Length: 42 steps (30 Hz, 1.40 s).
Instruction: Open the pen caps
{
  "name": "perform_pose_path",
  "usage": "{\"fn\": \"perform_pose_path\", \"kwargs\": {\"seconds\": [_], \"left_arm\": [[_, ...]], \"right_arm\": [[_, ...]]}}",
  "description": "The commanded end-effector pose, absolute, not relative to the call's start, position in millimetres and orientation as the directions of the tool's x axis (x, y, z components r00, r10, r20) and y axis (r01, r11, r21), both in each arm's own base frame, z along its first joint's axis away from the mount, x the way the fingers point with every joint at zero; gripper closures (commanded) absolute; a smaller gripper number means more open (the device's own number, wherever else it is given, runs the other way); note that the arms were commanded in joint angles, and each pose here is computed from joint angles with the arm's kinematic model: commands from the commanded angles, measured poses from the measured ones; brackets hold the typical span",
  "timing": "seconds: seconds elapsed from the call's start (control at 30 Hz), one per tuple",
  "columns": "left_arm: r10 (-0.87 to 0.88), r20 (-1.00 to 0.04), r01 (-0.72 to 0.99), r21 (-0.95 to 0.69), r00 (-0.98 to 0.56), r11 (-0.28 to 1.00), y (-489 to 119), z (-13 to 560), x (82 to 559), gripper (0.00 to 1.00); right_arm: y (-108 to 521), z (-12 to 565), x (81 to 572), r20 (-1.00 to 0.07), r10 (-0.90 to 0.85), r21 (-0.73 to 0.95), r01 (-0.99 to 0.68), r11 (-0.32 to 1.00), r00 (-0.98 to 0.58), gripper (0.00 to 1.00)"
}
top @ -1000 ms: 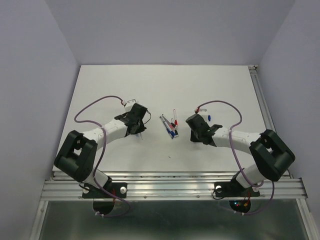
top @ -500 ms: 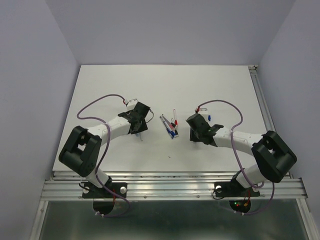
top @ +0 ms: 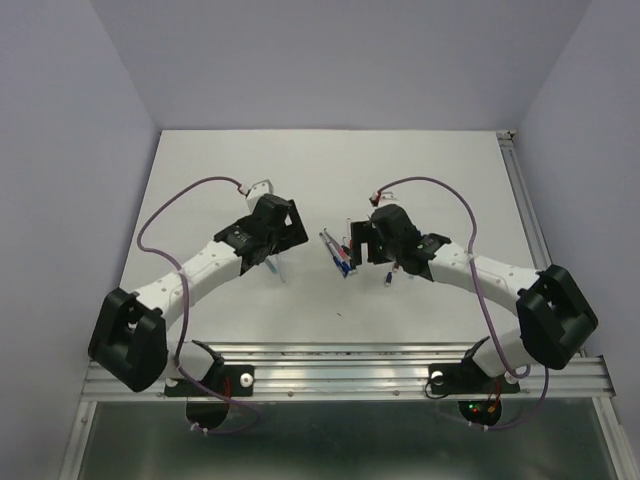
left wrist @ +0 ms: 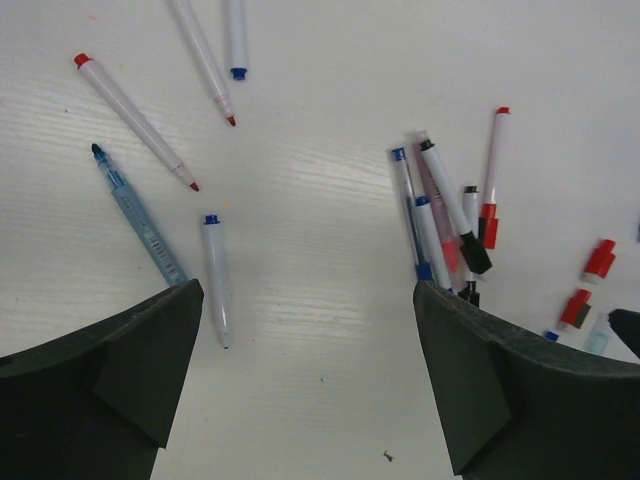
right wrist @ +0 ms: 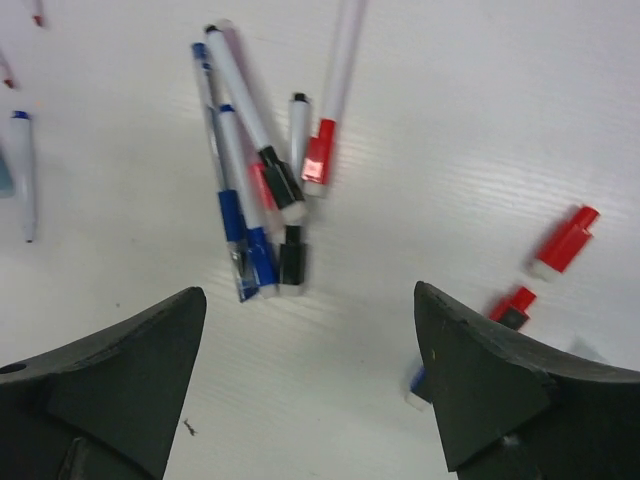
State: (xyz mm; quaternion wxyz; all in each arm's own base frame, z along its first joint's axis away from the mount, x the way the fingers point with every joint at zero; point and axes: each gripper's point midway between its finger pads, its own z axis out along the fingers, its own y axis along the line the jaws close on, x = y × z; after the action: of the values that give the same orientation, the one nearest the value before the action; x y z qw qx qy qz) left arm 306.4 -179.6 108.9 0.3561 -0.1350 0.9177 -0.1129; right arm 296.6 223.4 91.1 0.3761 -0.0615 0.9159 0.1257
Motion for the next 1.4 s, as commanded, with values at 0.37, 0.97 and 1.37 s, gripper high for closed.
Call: {"fn": "perform_pose_path", "kwargs": {"seconds": [0.37,0.97,1.37], "left_arm": [[-0.406,-0.697,-0.140,-0.407,-0.591,0.902,-155,148,280,0.01],[-0.406,-0.699,-0.162,-0.390,-0.589,0.906,-150,147,280,0.01],[-0.403,-0.701,-0.161,-0.387,-0.588,0.908,-151,153,281,0.01]], "right_arm": [[305,107,364,-0.718,-0.251,0.128,-0.478,0.869,-0.649,0.32],[310,69,380,-0.672,-0.317,0.101,-0.507,0.856,-0.669,0.54],[306,56,382,-0.664,-0.315,0.106,-0.503,0.858,-0.678,0.59]]}}
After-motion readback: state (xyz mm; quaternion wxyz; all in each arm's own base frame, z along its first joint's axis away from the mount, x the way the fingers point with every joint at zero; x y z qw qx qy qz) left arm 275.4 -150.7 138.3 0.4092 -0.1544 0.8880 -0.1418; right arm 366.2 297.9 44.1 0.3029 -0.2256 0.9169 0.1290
